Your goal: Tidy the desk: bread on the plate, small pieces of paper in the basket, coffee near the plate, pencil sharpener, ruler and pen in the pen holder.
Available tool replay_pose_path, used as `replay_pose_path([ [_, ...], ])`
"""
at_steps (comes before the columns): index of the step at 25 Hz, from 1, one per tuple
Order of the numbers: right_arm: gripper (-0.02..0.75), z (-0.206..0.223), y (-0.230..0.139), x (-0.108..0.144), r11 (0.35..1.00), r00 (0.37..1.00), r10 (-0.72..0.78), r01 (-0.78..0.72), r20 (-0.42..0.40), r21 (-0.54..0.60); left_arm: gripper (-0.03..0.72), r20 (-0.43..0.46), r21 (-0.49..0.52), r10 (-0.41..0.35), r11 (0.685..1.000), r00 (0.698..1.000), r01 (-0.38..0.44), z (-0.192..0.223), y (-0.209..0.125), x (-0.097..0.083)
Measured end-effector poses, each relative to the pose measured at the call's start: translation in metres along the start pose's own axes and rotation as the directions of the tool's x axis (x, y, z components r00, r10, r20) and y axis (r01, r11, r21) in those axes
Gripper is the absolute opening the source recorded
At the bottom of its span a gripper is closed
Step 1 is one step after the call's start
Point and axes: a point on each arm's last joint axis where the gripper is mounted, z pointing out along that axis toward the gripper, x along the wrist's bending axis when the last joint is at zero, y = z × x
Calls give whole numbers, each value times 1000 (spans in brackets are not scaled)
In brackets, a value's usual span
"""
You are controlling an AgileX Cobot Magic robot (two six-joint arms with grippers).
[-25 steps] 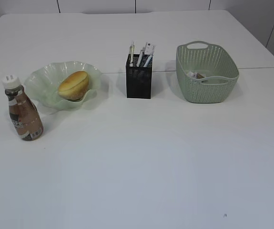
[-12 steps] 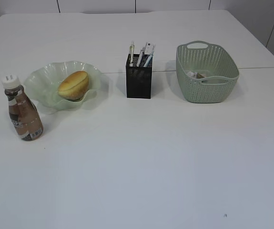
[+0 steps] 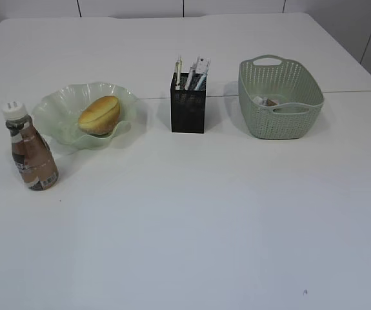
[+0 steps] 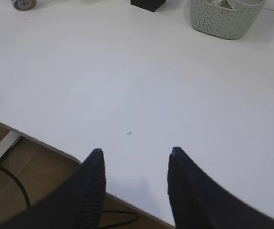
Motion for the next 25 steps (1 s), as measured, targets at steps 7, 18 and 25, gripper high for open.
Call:
replay_pose_path([
  [7,351,0,0,0,1000,1000,0,0,0,0,456,-1,1,1,1000,1000,-1,0,0,0],
  [18,349,1,1,1,997,990,76,-77,122,0,456,-86,1,-46,999,995,47,2,2,0],
  [25,349,2,2,2,991,969,130,-132,210,-4,456,-97,-1,-52,999,994,52,2,2,0],
])
